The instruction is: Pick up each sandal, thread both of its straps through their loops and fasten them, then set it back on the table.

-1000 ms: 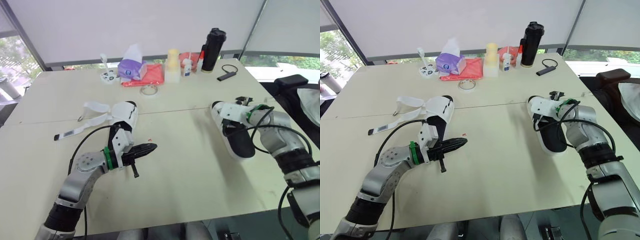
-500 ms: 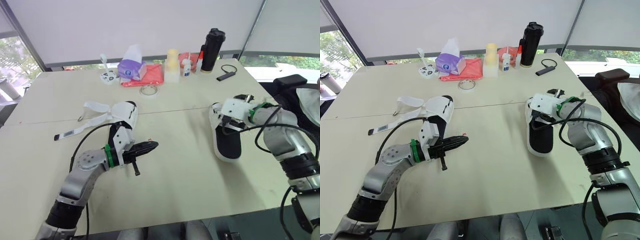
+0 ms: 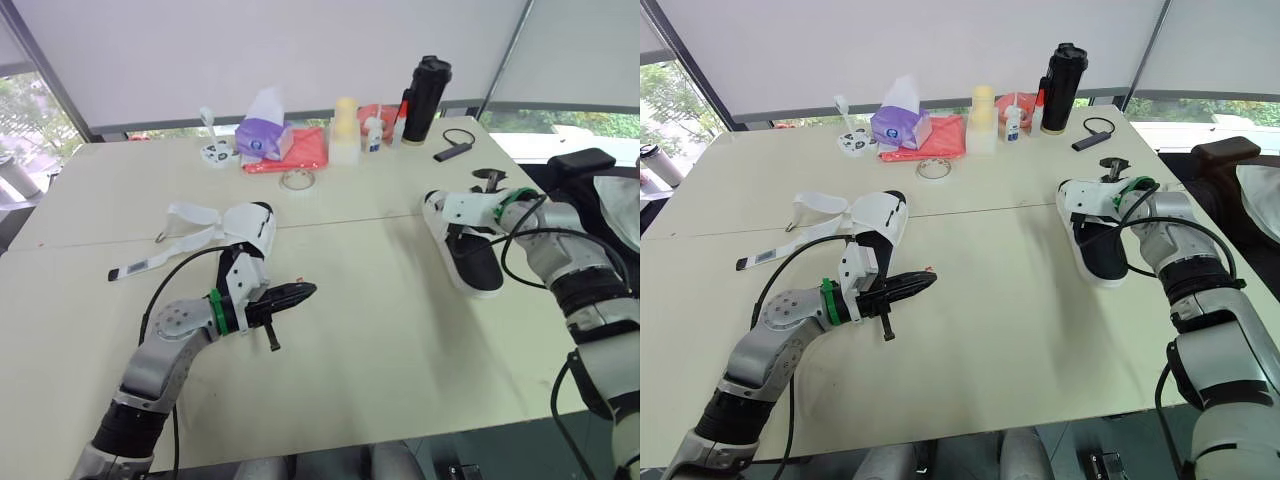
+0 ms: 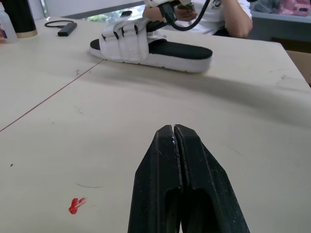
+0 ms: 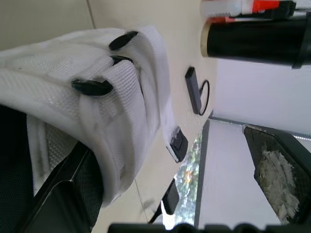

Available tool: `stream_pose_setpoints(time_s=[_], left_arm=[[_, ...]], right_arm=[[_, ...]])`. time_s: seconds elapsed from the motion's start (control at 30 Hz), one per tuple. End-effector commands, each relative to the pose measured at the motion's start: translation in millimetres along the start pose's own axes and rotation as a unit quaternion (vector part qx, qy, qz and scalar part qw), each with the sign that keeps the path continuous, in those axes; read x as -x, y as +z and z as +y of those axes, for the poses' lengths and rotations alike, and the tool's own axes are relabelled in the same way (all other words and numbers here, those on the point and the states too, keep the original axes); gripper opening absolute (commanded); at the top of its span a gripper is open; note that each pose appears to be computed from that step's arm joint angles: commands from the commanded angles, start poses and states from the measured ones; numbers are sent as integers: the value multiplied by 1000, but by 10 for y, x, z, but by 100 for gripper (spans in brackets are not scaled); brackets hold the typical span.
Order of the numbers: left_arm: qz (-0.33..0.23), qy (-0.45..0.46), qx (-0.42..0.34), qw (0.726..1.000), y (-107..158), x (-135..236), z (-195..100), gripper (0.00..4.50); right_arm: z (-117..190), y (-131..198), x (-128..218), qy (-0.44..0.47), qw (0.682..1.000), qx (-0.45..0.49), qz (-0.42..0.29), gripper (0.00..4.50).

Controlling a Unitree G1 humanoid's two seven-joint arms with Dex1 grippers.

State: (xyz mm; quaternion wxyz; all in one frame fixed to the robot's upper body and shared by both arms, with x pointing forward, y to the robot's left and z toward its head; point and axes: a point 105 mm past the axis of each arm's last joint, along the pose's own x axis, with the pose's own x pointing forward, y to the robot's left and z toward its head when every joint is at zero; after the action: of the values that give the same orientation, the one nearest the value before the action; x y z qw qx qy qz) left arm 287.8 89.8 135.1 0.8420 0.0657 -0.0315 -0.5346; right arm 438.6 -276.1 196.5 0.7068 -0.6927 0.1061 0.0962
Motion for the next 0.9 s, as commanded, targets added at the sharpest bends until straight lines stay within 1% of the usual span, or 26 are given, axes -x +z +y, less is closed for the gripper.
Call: stream_pose_setpoints(time_s=[0.03, 0.17, 0.23, 0.3, 0.37, 0.43, 0.47, 0.53, 0.57, 0.67, 0.73, 0.9], left_arm=[[-12, 3, -19, 1000, 95, 18, -4, 0], [-10, 4, -19, 1000, 88, 42, -10, 0], [-9, 5, -19, 1000, 89, 53, -2, 0], [-8, 6, -20, 1000, 94, 57, 12, 0], [-8, 6, -22, 1000, 104, 59, 29, 0], [-9, 11, -28, 999, 126, 65, 65, 0], [-10, 15, -32, 999, 143, 71, 90, 0], [-11, 28, -44, 999, 177, 86, 153, 0], [-11, 34, -49, 998, 190, 95, 180, 0], [-11, 53, -64, 996, 234, 125, 264, 0], [-10, 64, -75, 995, 258, 146, 307, 0], [-13, 131, -133, 982, 439, 287, 524, 0]], right_arm=[[-195, -4, 176, 5, 999, -41, -29, 443], [-74, 66, 475, 91, 990, -75, -72, 443], [-79, 136, 630, 119, 983, -97, -97, 443], [-118, 259, 762, 142, 971, -142, -134, 443], [-159, 501, 920, 172, 942, -200, -205, 443], [-148, 814, 1160, 227, 891, -255, -298, 443], [-123, 955, 1290, 263, 856, -289, -339, 443], [-36, 1137, 1460, 324, 800, -333, -381, 443], [2, 1194, 1507, 343, 782, -345, -389, 443], [113, 1345, 1623, 391, 740, -362, -410, 443], [159, 1426, 1668, 411, 721, -370, -418, 443], [205, 1574, 1583, 407, 716, -380, -422, 443]])
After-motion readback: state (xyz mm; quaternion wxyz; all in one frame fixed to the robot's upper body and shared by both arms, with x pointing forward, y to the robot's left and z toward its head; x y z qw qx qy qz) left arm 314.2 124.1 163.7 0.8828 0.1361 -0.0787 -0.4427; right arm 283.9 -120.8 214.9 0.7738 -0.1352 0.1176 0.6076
